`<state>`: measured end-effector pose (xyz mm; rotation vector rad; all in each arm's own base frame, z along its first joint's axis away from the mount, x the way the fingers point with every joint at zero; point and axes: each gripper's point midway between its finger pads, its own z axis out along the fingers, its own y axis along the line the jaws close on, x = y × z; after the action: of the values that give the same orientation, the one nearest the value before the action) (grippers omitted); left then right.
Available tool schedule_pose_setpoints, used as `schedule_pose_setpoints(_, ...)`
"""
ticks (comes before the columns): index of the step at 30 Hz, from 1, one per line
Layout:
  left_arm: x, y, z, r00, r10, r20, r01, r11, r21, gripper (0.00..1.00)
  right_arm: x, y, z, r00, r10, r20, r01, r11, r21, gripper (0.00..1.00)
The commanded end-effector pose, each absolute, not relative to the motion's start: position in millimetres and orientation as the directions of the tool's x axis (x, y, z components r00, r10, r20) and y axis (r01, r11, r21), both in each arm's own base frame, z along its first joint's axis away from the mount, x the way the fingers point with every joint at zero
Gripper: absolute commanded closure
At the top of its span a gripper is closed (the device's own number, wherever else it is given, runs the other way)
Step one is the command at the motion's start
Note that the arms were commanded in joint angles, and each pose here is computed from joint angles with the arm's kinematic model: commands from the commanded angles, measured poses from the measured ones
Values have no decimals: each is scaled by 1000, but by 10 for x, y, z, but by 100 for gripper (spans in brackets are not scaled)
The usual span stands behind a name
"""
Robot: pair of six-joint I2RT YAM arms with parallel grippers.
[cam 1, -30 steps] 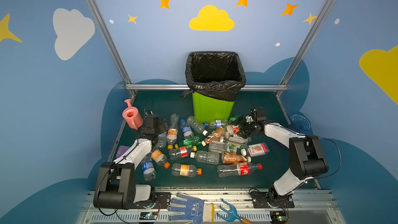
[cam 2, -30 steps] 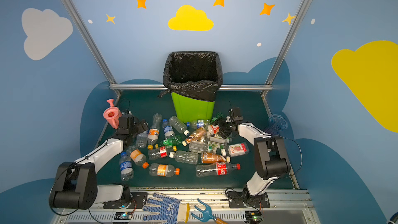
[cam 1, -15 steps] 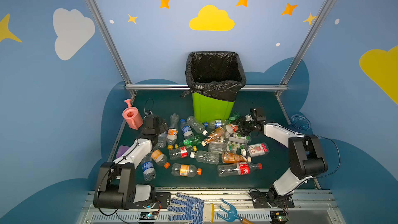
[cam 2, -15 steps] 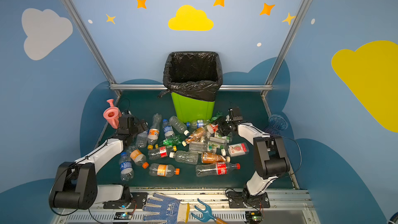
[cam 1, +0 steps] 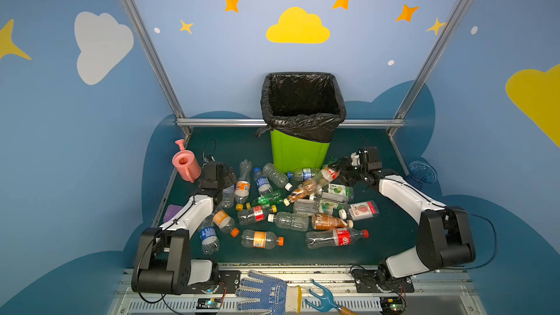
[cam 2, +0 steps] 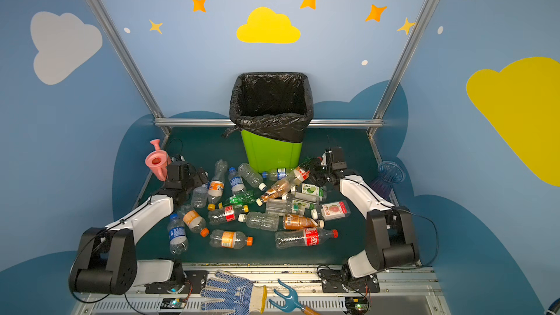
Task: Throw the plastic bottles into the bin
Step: 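Lift the red-capped bottle with the right gripper over the bin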
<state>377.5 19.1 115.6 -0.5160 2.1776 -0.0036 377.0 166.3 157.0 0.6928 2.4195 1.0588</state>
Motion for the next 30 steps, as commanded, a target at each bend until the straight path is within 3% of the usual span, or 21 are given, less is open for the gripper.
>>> schedule_pose_setpoints(1, 3792, 224, 1223, -520, -372, -769, -383, 906, -179, 0, 3832, 1473, 2084, -753, 564, -339, 171, 665, 726, 41)
schedule_pose_setpoints(4, 3779, 260, 1217, -519, -382, -765, -407, 897, -173, 0, 3894, 1216, 2643, -666, 566, -486, 98, 712, 695, 42)
schedule_pose_setpoints(8, 3773, 262, 1207, -524, -385, -760, -412, 895, -170, 0, 3891, 828, 3809, -467, 543, -698, -45, 774, 632, 41)
schedule_pose_setpoints(13, 3779, 257, 1210, -526, -389, -757, -413, 894, -173, 0, 3708, 550, 5111, -211, 527, -824, -177, 808, 562, 40)
schedule_pose_setpoints(17, 3783, 253, 1199, -531, -393, -751, -415, 893, -174, 0, 3679, 492, 5742, -62, 542, -838, -247, 806, 539, 40)
schedule_pose_setpoints(21, 3796, 224, 1177, -546, -397, -738, -407, 895, -180, 0, 4007, 748, 5863, -77, 583, -809, -329, 751, 573, 40)
schedule_pose_setpoints(27, 3818, 176, 1144, -564, -404, -720, -399, 897, -191, 0, 4842, 1873, 5263, -406, 391, -826, -466, 688, 555, 34)
schedule_pose_setpoints(30, 3813, 154, 1133, -572, -404, -713, -393, 899, -194, 0, 4855, 1871, 5365, -373, 388, -843, -490, 689, 534, 19)
